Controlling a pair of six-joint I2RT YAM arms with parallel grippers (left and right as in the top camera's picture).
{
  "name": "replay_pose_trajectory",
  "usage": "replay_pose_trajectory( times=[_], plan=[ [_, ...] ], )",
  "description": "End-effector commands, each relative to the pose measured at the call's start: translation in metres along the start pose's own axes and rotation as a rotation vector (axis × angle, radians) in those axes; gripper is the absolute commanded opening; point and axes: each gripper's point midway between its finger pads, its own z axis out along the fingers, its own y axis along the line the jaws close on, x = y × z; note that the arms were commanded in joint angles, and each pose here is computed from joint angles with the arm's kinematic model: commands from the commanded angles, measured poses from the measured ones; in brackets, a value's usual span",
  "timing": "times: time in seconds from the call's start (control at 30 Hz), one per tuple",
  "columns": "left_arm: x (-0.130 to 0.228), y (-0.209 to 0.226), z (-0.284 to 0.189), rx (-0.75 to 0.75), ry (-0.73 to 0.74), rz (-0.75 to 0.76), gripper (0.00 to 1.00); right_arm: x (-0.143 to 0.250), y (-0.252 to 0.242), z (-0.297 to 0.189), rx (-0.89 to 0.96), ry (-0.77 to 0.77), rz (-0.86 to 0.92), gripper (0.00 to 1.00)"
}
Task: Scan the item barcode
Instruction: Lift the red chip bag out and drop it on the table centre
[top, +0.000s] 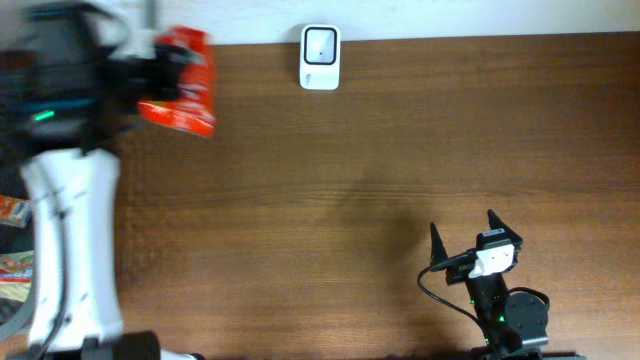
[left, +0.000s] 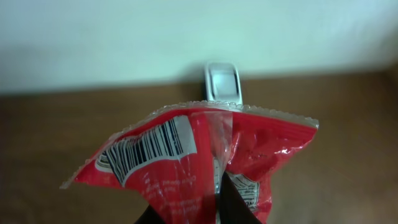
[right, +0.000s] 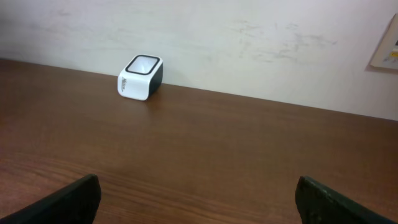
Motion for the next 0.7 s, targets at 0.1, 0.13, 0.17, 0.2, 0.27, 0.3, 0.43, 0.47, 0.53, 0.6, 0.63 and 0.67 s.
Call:
replay_pose_trajectory(
  times=[0.1,0.13,0.17,0.2,0.27,0.3,0.43,0.47,0.53,0.6,0.63,0.67],
  plan=[
    [0.099,-0.014,0.099,-0.193,0.362,-0.008,0.00,0.002,0.002,0.000,-0.006,0.002,-0.007,0.99],
    [0.113,-0.018,0.110,-0.188,0.403,-0.034,0.00,0.002,0.002,0.000,-0.007,0.002,-0.007,0.99],
    [0.129,-0.026,0.122,-0.171,0.449,-0.060,0.00,0.002,0.002,0.000,-0.006,0.002,-0.007,0.99],
    [0.143,-0.030,0.131,-0.160,0.487,-0.079,0.00,0.002,0.002,0.000,-0.006,0.002,-0.007,0.99],
    [0.182,-0.047,0.155,-0.128,0.597,-0.131,0.00,0.002,0.002,0.000,-0.006,0.002,-0.008,0.99],
    [0.193,-0.054,0.160,-0.105,0.629,-0.132,0.00,0.002,0.002,0.000,-0.006,0.002,-0.008,0.99],
    [0.236,-0.084,0.175,-0.055,0.743,-0.092,0.00,0.002,0.002,0.000,-0.006,0.002,-0.008,0.99],
    [0.243,-0.089,0.176,-0.051,0.760,-0.081,0.00,0.002,0.002,0.000,-0.006,0.002,-0.007,0.99],
    [0.255,-0.102,0.176,-0.040,0.786,-0.053,0.00,0.002,0.002,0.000,-0.006,0.002,-0.007,0.99],
    [0.265,-0.114,0.173,-0.030,0.810,-0.027,0.04,0.002,0.002,0.000,-0.006,0.002,-0.008,0.99],
    [0.269,-0.120,0.171,-0.025,0.822,-0.013,0.10,0.002,0.002,0.000,-0.006,0.002,-0.007,0.99],
    [0.271,-0.125,0.169,-0.020,0.830,-0.001,0.29,0.002,0.002,0.000,-0.006,0.002,-0.007,0.99]
  ],
)
